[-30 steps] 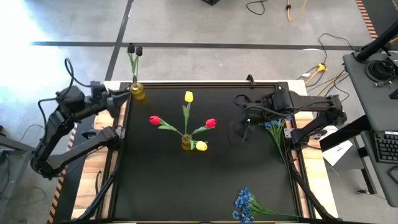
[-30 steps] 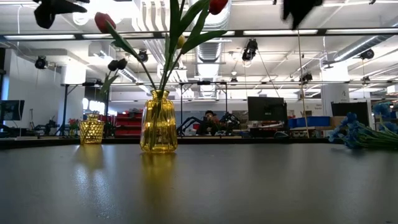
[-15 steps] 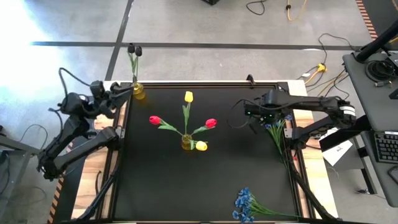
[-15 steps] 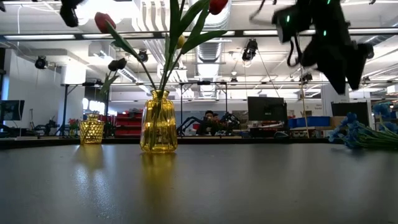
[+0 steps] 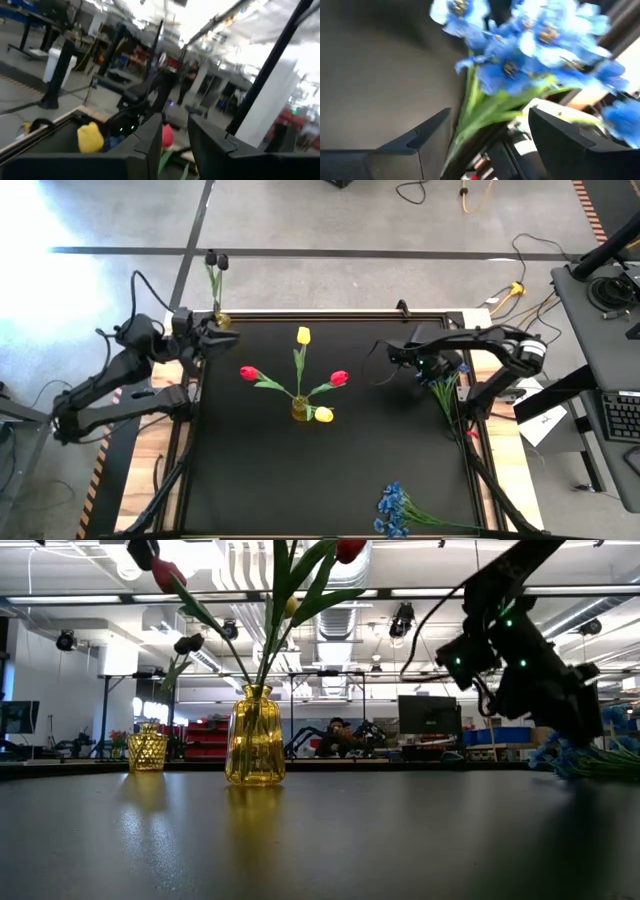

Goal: Sort flowers into vase by color
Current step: Put the top blue flowers into the top vase

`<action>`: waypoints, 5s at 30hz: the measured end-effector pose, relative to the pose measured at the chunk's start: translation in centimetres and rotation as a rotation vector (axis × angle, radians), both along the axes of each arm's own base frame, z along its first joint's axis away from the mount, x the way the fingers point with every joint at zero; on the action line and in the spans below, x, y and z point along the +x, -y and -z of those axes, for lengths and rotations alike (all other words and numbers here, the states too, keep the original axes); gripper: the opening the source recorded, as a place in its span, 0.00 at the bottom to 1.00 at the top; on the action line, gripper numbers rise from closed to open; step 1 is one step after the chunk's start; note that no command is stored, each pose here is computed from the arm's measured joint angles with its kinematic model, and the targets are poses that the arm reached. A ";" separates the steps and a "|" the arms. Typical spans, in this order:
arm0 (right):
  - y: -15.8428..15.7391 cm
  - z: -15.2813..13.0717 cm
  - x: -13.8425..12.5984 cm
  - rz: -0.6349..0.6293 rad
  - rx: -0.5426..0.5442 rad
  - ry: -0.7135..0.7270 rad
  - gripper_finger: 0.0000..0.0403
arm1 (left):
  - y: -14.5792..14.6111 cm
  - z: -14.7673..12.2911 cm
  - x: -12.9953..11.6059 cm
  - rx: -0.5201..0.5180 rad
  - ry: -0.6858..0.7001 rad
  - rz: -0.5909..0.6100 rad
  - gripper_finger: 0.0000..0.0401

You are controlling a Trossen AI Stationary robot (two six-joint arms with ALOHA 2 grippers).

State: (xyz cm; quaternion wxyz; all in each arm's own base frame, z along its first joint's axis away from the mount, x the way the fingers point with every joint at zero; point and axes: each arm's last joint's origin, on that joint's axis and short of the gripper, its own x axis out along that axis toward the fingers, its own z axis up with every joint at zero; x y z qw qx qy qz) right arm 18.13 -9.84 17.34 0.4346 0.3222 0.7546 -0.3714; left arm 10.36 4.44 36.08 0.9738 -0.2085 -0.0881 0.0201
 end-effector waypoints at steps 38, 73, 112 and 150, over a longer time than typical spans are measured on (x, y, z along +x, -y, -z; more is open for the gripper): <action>3.9 -10.1 5.3 -0.086 -0.620 1.198 0.03 | -0.9 1.9 -0.4 -0.059 -0.367 -0.363 0.35; 6.9 -19.3 27.9 -0.893 -0.675 1.989 0.03 | -3.8 4.2 4.1 0.018 -0.346 -0.466 0.61; 1.9 -25.4 24.0 -1.009 -0.799 1.789 0.72 | -9.6 4.0 3.0 0.269 -0.517 -0.910 0.00; 1.4 -26.1 21.3 -0.939 -0.738 1.634 0.59 | -15.4 9.1 1.8 0.143 -0.748 -1.367 0.00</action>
